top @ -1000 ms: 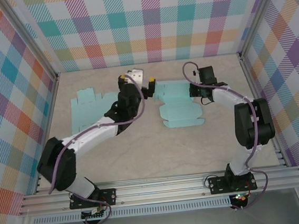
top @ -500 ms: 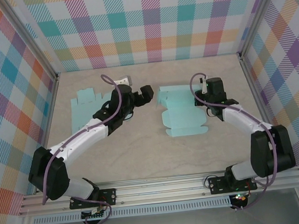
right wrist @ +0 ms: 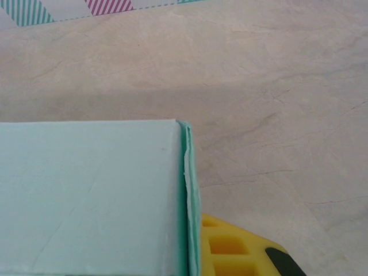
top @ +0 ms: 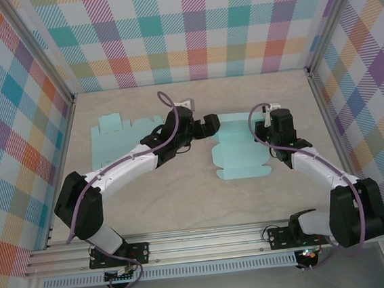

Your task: Fold the paper box

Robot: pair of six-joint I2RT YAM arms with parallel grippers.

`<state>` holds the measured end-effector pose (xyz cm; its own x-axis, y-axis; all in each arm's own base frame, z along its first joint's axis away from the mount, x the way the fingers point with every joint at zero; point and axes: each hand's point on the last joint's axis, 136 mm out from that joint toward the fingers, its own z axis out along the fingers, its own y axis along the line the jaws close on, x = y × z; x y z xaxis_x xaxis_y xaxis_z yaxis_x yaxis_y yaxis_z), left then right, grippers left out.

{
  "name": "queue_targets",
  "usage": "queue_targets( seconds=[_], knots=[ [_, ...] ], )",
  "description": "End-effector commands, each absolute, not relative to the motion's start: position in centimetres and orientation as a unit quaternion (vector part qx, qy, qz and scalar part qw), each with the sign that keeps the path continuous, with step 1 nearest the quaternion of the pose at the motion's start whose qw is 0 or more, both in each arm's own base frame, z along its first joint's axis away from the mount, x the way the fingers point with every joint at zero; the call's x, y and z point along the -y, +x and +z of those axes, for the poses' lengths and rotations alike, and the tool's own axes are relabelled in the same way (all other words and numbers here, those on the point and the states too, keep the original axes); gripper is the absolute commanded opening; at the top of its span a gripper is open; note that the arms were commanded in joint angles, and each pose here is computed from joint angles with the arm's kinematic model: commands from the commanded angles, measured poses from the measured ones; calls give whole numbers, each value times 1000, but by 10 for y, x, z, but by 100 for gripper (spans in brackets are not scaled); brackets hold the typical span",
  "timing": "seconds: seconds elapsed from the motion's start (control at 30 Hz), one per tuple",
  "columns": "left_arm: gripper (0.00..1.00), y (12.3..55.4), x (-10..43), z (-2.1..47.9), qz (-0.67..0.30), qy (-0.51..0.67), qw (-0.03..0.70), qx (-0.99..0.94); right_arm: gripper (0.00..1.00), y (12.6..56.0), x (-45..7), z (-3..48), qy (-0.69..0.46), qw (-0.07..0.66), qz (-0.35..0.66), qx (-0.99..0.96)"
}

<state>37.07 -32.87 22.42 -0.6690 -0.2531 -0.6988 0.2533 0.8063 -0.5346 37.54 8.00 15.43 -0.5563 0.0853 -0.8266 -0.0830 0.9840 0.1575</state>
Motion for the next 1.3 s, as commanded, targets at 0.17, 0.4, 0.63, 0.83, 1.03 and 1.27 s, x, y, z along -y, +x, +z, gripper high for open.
queue_targets(
  seconds=[0.17, 0.4, 0.63, 0.83, 1.03, 1.27],
  knots=[
    [95, 381, 314, 212, -251, -12, 422, -871, 0, 379, -85, 173, -6, 504, 100, -858],
    [92, 386, 317, 205, -237, -8, 420, -876, 0, 376, -89, 177, -14, 508, 108, -854],
    [79, 380, 323, 184, -239, 3, 392, -888, 0, 375, -92, 184, -17, 516, 117, -848],
    [58, 376, 315, 172, -234, -5, 389, -891, 0, 374, -92, 183, -17, 517, 118, -848],
    [48, 375, 293, 171, -194, -16, 405, -893, 0, 374, -93, 183, -18, 517, 121, -847],
    [37, 378, 273, 168, -185, -33, 411, -892, 0, 375, -93, 181, -18, 515, 119, -849]
  ],
)
